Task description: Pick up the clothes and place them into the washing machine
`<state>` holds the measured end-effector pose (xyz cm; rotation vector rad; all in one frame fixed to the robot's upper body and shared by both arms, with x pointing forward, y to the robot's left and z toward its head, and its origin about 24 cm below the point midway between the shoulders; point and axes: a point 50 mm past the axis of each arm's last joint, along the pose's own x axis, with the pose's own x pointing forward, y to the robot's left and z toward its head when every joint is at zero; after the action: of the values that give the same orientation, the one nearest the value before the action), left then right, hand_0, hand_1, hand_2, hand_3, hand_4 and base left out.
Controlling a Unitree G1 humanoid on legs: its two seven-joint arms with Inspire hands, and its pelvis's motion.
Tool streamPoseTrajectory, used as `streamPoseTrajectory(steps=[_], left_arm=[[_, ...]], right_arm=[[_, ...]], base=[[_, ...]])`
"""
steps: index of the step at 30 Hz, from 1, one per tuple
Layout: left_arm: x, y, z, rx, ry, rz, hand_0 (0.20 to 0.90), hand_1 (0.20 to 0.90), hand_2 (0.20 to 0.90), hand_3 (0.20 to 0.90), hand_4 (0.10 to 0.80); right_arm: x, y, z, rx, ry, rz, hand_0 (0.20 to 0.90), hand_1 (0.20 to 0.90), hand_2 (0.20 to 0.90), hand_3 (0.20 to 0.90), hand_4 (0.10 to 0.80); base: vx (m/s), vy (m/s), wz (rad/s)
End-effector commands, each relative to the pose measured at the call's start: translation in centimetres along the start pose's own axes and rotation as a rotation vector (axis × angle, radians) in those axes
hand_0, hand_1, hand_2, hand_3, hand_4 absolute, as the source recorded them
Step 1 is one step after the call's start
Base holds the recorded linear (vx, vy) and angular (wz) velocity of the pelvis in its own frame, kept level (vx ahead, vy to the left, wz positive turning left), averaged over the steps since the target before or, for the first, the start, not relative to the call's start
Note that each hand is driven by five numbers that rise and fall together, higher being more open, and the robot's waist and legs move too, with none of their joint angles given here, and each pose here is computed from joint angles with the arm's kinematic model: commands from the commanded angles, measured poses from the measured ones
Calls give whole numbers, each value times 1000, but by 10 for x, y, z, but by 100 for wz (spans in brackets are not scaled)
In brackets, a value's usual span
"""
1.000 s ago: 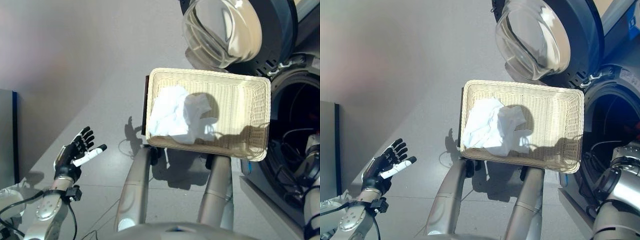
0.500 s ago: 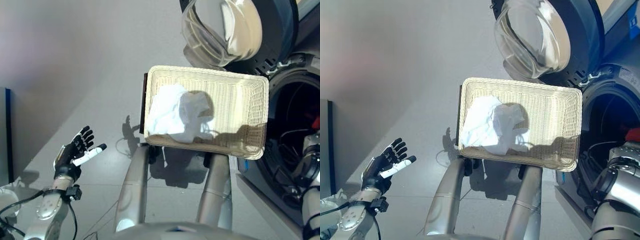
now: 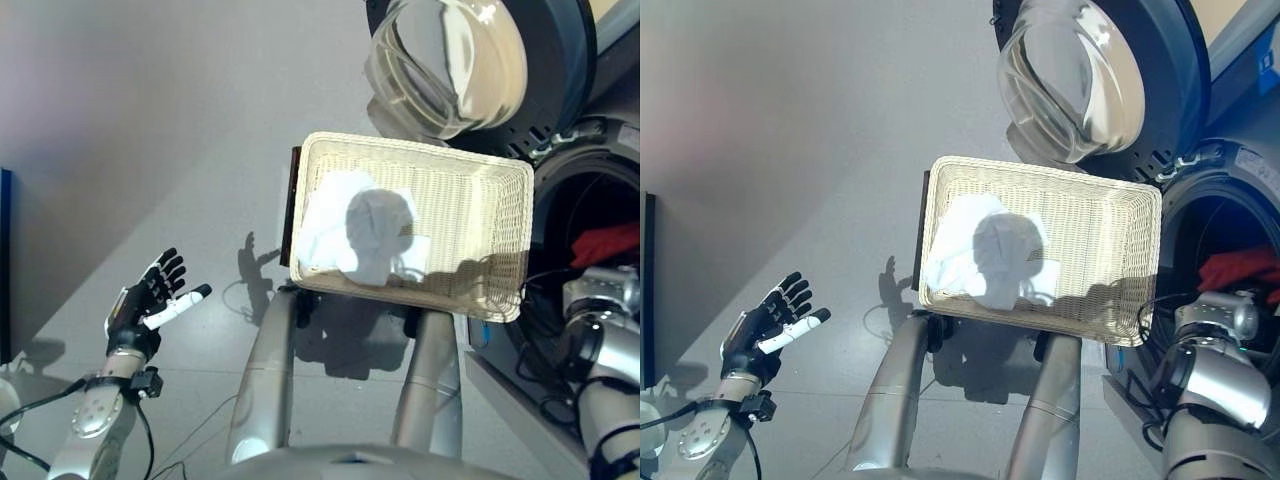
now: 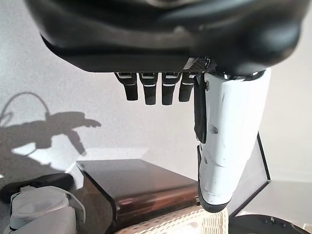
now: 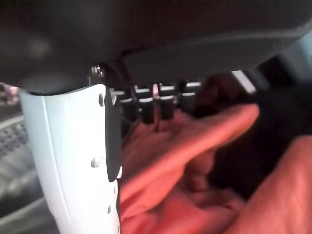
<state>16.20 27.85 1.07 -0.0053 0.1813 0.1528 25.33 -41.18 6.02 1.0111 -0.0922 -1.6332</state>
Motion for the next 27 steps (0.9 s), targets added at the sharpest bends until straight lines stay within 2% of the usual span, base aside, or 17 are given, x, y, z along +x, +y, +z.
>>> streamPoseTrajectory(steps=[1, 8, 19, 22, 27], left_arm=[[5, 27, 35, 41, -189, 109, 900, 900, 900, 900, 800], [8, 29, 38, 66, -197, 108, 900, 900, 900, 900, 800], [5, 41, 42, 98, -197, 142, 900, 900, 900, 900, 800], [4, 39, 43, 94, -209, 123, 900, 900, 900, 900, 800], [8, 35, 50, 111, -240, 82, 900, 900, 900, 900, 800]], right_arm=[[4, 0, 18, -58, -151, 62, 900, 900, 900, 900, 800], [5, -15, 0, -71, -97, 38, 900, 900, 900, 900, 800], [10, -3, 31, -34, -185, 82, 900, 900, 900, 900, 800], [3, 10, 34, -213, -283, 191, 900, 900, 900, 900, 800], [4, 14, 25, -546, -322, 332, 900, 900, 900, 900, 800]], base=[[0, 0, 0], [-1, 6, 0], [1, -6, -1], [-14, -17, -3], [-31, -37, -3]])
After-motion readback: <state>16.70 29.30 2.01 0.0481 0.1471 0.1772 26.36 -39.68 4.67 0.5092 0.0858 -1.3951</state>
